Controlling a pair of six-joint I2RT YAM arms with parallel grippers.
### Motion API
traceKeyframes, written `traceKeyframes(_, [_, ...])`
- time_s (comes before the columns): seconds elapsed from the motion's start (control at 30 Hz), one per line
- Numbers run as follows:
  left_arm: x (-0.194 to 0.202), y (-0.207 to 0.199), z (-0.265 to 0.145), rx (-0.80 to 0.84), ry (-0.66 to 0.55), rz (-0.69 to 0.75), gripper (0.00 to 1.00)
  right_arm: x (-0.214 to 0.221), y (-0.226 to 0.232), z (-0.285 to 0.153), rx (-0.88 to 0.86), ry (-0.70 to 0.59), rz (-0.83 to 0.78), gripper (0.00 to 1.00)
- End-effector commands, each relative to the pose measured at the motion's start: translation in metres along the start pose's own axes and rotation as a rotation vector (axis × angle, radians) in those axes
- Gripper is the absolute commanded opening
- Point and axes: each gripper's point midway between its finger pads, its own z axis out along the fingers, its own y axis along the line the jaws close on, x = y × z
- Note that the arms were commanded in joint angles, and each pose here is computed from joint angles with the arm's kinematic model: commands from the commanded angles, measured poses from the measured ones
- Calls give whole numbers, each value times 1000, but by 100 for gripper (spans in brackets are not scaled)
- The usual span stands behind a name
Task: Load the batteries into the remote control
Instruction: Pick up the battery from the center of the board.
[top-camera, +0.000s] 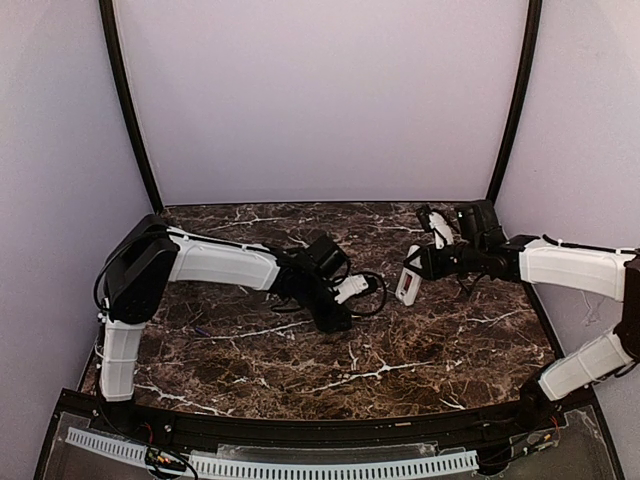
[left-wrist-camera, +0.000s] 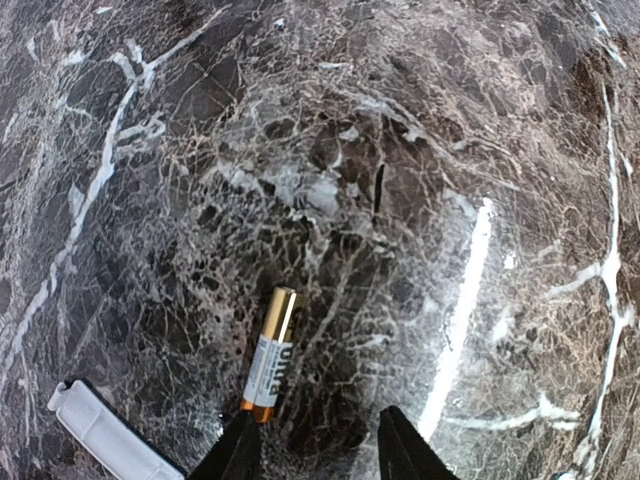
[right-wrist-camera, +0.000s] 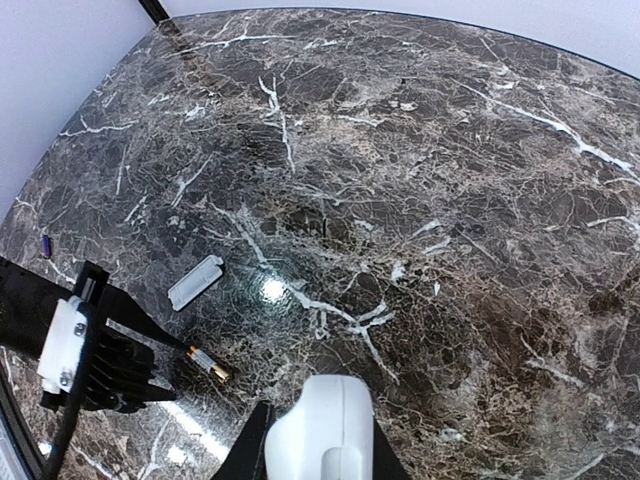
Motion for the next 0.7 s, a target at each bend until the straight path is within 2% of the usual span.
traceKeyframes(0.0, [0,2,1,-23,44,41,38,-14,8,-8,-80,-61,30,0])
traceKeyframes(0.23, [2,9,9,-57,74,68,33,-13,5,-9,-117,-57,68,0])
traceKeyframes(0.47, [-10,13,12,-68,60,101,39,-11,2,-9,-137,-52,86,0])
traceKeyframes(0.67, [-11,8,21,-19,78,120,34,-11,-4,-12,-137,-55,104,0])
